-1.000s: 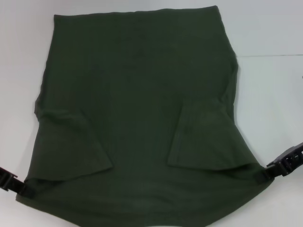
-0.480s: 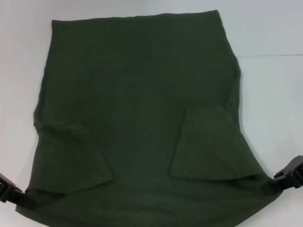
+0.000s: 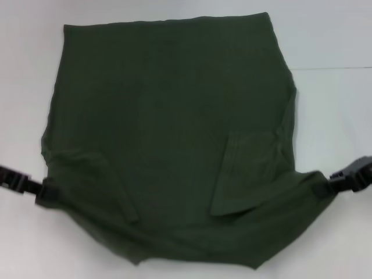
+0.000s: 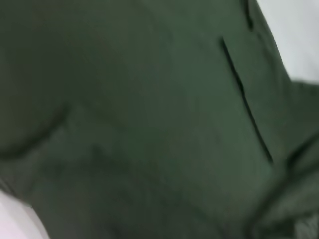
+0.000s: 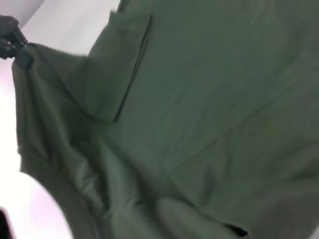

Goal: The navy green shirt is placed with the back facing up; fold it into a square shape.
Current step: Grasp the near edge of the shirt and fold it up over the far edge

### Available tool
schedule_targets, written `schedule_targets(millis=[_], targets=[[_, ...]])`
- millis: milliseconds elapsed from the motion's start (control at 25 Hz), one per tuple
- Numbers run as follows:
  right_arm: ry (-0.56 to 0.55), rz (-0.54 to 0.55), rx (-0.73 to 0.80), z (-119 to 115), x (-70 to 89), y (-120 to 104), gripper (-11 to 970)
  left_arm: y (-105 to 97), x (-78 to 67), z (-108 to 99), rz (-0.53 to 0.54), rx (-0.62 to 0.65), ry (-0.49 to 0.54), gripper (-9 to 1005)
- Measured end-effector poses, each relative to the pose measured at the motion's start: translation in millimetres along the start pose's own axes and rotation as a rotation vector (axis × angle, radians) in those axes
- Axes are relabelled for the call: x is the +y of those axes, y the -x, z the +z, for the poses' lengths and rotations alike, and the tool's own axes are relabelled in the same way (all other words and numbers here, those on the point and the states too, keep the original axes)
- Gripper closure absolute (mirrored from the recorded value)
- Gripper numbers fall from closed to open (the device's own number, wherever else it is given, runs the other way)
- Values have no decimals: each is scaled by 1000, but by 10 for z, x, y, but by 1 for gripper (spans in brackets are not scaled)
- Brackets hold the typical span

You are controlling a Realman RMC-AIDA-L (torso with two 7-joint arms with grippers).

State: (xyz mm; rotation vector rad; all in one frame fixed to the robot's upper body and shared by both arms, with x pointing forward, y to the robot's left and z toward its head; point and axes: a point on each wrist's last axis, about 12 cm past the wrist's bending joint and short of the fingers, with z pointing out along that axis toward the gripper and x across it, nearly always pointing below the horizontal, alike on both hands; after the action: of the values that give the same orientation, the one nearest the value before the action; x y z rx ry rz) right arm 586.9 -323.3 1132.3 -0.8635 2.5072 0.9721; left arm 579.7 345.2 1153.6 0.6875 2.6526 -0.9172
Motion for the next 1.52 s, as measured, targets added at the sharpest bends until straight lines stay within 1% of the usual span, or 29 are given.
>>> schedule_targets(millis=[120, 280, 440, 520, 720, 880, 1080, 1280, 1360, 1520], targets=[[-34, 25, -68, -21, -43, 82, 884, 83, 31, -37, -21, -97, 10, 959], [-70, 66, -162, -43, -92, 195, 885, 179, 77, -57, -43, -186, 44, 959], [-94, 94, -230, 16, -107, 312, 885, 284, 166, -62, -76, -291, 107, 959], [-113, 102, -255, 52, -115, 370, 886, 314, 192, -41, -83, -321, 119, 959], [-169, 124, -327, 99, -171, 460, 886, 401, 255, -24, -101, -442, 145, 959], [-225, 141, -393, 156, -221, 525, 887, 451, 294, 29, -106, -510, 165, 959], [-292, 143, -456, 200, -267, 621, 887, 539, 344, 97, -104, -603, 228, 958], [-371, 133, -508, 276, -301, 722, 887, 622, 344, 180, -79, -678, 262, 958], [-390, 124, -530, 312, -296, 770, 887, 654, 350, 206, -79, -719, 280, 958], [-432, 117, -559, 402, -289, 833, 888, 699, 347, 290, -68, -760, 299, 958]])
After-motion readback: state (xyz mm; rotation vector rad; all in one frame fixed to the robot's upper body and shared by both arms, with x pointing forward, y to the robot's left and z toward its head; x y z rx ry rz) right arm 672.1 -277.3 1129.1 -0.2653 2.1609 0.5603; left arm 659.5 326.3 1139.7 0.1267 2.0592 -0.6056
